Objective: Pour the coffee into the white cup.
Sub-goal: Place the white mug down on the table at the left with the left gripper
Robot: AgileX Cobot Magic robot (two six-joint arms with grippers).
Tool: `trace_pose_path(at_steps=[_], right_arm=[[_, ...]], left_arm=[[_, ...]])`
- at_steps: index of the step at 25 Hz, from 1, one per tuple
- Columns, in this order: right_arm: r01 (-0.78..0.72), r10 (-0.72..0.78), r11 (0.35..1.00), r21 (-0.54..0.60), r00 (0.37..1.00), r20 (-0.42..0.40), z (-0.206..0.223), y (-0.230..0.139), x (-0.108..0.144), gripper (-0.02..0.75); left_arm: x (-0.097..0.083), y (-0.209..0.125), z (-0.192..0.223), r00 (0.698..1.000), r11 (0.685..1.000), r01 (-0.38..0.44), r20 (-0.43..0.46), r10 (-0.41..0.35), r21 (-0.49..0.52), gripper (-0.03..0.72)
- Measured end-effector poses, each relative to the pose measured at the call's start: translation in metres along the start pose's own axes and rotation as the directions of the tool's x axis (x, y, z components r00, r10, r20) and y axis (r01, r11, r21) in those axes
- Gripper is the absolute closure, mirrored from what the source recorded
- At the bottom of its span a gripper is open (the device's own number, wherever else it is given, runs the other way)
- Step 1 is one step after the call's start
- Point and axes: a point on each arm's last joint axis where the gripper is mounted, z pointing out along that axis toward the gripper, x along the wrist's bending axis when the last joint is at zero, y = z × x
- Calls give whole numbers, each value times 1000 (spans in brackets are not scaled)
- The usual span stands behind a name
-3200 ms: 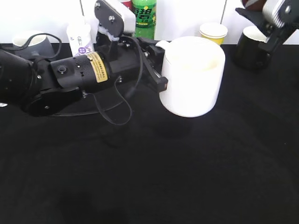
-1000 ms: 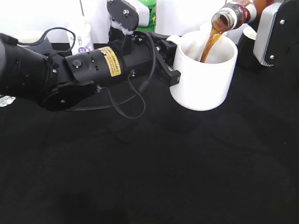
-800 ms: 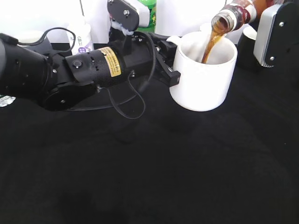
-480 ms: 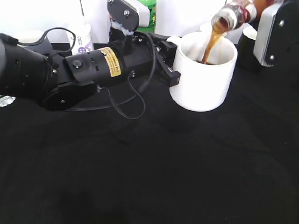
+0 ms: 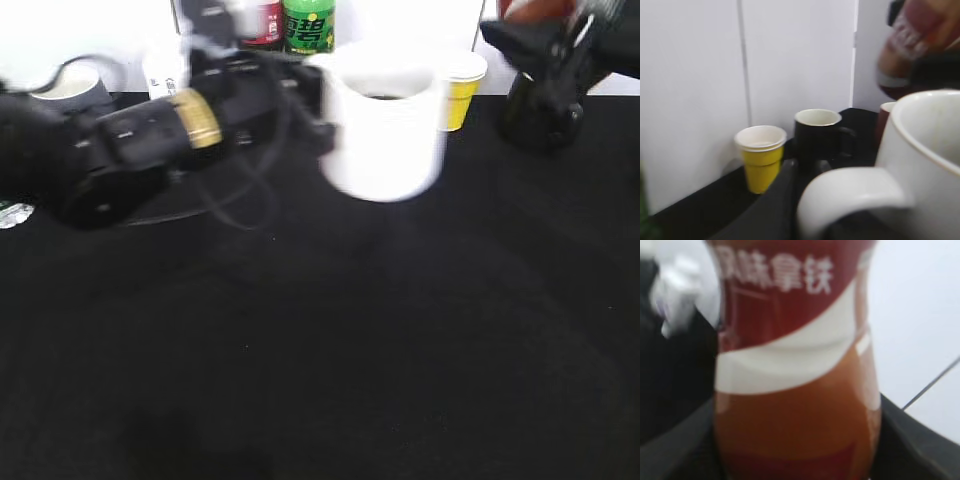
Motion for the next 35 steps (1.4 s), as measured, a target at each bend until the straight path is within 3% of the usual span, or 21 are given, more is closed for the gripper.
trace_pose_path(at_steps=[3, 6, 10, 13, 16, 18, 20, 24, 27, 28, 32, 35], right_arm=[[-311, 311, 950, 31, 950, 19, 0, -3, -1, 222], [-351, 350, 936, 35, 936, 25, 0, -4, -1, 222], [-356, 355, 934, 36, 934, 28, 0, -4, -1, 222], [-357, 356, 933, 38, 934, 29, 0, -4, -1, 222], [-357, 356, 933, 40, 934, 30, 0, -4, -1, 222], [-357, 356, 933, 40, 934, 30, 0, -4, -1, 222], [-357, 356, 933, 40, 934, 31, 0, -4, -1, 222], [-357, 356, 933, 40, 934, 31, 0, -4, -1, 222], [-357, 356, 933, 40, 934, 31, 0, -4, -1, 222], [-357, 356, 933, 40, 934, 31, 0, -4, -1, 222], [-372, 371, 928, 33, 928, 42, 0, -4, -2, 222], [-431, 427, 902, 21, 898, 108, 1, -9, -8, 222]], left_arm=[[24, -11, -30, 997, 1000, 17, -71, -17, -5, 619], [37, -33, -64, 980, 1000, 25, -197, -23, 9, 619], [44, -54, -96, 914, 998, 21, -406, 5, 61, 619], [53, -65, -103, 866, 996, 38, -499, 6, 78, 620], [76, -86, -114, 799, 989, 94, -602, -7, 114, 619], [90, -92, -109, 779, 990, 94, -627, -8, 103, 619], [100, -98, -97, 779, 994, 80, -627, -11, 81, 619], [102, -102, -93, 782, 995, 74, -623, -17, 66, 610], [97, -101, -100, 783, 995, 78, -622, -23, 61, 400], [95, -100, -104, 784, 995, 78, -621, -22, 64, 367], [80, -88, -120, 797, 991, 93, -604, -15, 97, 352], [63, -69, -136, 825, 991, 78, -566, -2, 109, 349]])
